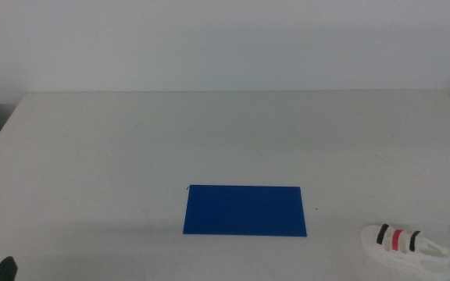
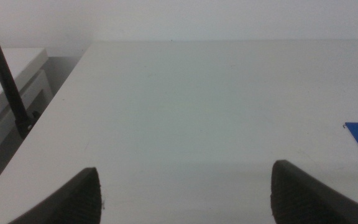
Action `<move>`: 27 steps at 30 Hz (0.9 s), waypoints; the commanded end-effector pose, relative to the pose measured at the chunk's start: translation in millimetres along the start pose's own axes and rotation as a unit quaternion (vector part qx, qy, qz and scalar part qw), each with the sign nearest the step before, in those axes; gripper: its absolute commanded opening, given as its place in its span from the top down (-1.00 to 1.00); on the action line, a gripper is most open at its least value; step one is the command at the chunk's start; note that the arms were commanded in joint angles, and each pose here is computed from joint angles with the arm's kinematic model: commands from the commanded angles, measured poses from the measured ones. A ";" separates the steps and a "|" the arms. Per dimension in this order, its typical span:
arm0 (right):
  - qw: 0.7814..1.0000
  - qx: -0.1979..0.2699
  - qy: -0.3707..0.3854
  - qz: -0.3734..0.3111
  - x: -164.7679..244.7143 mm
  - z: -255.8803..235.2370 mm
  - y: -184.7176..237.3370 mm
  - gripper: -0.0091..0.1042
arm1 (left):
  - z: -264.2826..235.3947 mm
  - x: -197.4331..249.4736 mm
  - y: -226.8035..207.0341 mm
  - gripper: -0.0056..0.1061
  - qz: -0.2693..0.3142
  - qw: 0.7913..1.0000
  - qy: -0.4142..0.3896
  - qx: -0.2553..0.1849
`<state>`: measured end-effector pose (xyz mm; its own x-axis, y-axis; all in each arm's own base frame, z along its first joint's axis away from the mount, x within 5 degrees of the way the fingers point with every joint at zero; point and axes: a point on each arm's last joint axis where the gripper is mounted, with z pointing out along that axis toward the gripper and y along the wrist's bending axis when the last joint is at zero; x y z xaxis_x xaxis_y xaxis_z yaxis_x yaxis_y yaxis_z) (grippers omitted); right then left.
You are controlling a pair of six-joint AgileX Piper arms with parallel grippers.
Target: Use one arm to grab the shoe from the table and place it on the mat.
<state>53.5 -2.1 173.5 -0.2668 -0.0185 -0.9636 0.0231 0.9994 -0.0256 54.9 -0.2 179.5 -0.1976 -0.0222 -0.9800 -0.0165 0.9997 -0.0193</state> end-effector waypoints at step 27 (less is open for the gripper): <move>0.971 -0.018 0.211 -0.110 -169.2 32.5 -4.2 -0.78 | -0.6 -5.5 0.2 -0.78 -0.006 0.999 -0.043 0.000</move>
<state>118.8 -3.5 309.7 -0.6513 -0.1381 -0.7462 -0.0642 0.9898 -0.1272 54.9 -0.2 179.5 -0.1976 -0.0222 -0.9800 -0.0165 0.9997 -0.0193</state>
